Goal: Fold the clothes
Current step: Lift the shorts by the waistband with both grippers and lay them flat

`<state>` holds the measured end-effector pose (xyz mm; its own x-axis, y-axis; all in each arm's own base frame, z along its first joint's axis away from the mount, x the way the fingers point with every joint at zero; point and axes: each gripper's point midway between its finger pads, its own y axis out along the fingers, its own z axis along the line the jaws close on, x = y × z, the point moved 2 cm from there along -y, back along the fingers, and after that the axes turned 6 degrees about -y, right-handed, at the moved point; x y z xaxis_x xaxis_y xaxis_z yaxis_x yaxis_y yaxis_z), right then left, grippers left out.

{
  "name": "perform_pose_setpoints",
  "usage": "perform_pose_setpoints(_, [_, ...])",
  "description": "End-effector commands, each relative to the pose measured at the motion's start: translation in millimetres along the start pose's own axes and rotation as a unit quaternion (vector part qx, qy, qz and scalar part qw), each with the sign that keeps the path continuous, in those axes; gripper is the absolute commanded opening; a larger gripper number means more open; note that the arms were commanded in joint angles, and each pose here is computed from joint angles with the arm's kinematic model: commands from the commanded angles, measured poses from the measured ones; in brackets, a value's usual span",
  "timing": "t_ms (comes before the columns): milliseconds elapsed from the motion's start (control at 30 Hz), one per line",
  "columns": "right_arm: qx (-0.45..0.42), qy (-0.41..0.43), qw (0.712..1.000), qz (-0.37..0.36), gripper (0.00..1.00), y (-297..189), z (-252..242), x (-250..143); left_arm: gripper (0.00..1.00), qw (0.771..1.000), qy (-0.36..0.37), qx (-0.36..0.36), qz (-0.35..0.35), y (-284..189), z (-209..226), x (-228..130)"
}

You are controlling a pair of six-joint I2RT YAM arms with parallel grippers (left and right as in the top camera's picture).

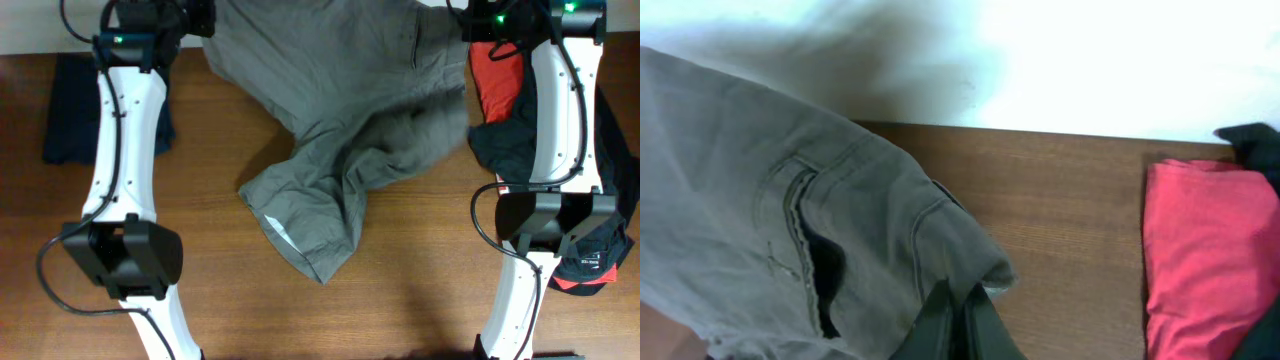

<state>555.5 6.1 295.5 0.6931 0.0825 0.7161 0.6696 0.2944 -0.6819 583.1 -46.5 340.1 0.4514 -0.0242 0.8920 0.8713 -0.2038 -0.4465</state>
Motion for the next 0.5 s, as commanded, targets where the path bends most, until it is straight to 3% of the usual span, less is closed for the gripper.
perform_pose_setpoints(0, [-0.01,-0.024,0.999,-0.038,0.04,-33.1,4.5,20.1,0.01,0.999,0.022,0.019,-0.042,-38.4,6.9,33.7])
perform_pose_setpoints(333, [-0.024,-0.056,0.991,-0.117,0.04,-132.6,37.9,50.4,0.01,0.996,0.039,0.021,-0.074,-88.1,-2.4,60.5])
perform_pose_setpoints(467, [-0.041,-0.074,0.982,-0.169,0.04,-216.5,67.1,52.6,0.01,0.991,0.044,0.047,-0.115,-159.0,-7.9,87.1])
